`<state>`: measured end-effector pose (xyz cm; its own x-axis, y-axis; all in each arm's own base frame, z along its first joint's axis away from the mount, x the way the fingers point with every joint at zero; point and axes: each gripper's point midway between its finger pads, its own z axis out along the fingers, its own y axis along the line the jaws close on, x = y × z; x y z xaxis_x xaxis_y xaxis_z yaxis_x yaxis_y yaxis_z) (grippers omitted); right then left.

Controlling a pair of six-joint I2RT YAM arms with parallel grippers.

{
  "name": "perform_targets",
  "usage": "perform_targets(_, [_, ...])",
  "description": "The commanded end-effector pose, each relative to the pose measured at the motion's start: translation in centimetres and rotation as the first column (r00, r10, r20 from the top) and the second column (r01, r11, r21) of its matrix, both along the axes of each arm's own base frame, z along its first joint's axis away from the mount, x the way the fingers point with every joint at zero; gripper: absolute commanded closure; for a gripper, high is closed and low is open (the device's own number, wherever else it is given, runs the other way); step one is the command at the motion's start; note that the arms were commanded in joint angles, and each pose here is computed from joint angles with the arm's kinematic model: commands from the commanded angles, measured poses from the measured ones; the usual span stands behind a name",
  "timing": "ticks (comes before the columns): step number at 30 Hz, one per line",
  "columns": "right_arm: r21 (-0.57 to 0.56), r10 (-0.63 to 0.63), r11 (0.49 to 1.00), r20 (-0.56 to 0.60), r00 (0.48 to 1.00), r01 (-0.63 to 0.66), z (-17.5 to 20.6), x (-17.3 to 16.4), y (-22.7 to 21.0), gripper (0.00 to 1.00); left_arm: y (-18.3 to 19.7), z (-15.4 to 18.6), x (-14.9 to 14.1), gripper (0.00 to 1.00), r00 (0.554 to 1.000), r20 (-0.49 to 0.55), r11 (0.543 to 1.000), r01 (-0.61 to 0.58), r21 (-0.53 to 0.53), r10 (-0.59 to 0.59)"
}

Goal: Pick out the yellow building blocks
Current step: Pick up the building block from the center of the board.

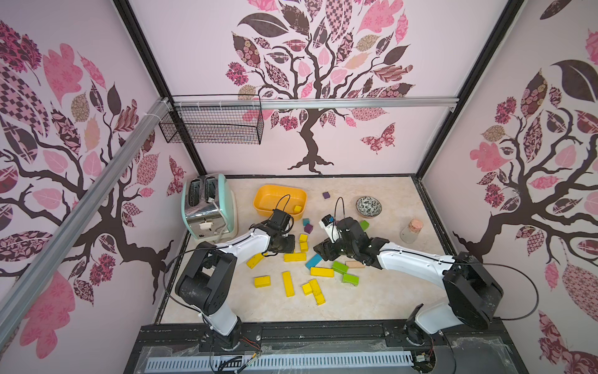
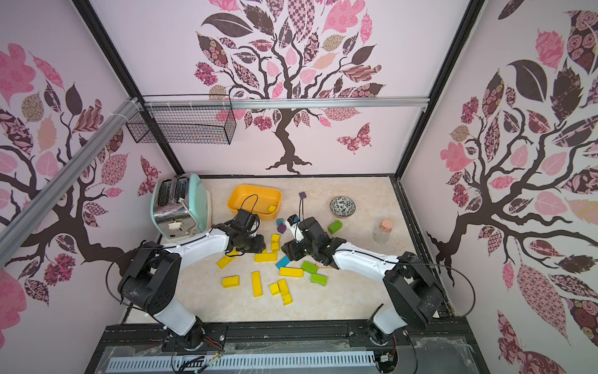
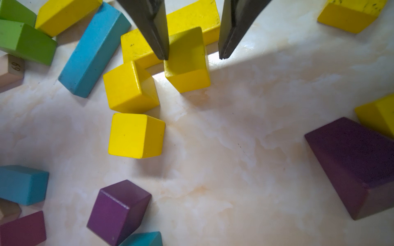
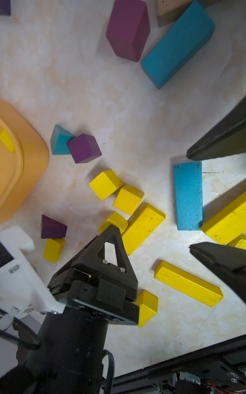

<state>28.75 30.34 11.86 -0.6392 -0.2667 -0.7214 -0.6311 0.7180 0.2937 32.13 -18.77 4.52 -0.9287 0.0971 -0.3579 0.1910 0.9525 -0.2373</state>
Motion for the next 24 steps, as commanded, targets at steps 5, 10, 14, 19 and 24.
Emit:
perform_targets(5, [0.026,0.009,1.0,0.001,1.0,-0.009,0.4,-0.7,-0.1,0.33,-0.6,-0.2,0.3,0.55,1.0,-0.022,1.0,0.013,-0.002,-0.013])
perform_targets(10, [0.026,0.01,1.0,0.001,1.0,-0.01,0.3,-0.9,-0.2,0.32,-1.1,-0.8,0.2,0.55,0.998,-0.057,0.999,0.036,-0.007,-0.036])
perform_targets(14, [0.029,0.007,1.0,0.008,1.0,-0.007,0.4,-0.8,-0.2,0.32,-1.1,-1.0,0.4,0.56,0.997,-0.064,0.999,0.041,0.006,-0.041])
perform_targets(19, [0.033,0.003,0.999,0.01,1.0,-0.003,0.3,-0.8,-0.3,0.31,-1.0,-1.2,0.6,0.55,0.996,-0.076,0.999,0.046,0.023,-0.045])
perform_targets(24, [0.044,0.002,0.999,0.013,1.0,-0.003,0.3,-0.9,-0.3,0.31,-0.7,-0.9,0.6,0.47,0.996,-0.073,0.998,0.046,0.042,-0.043])
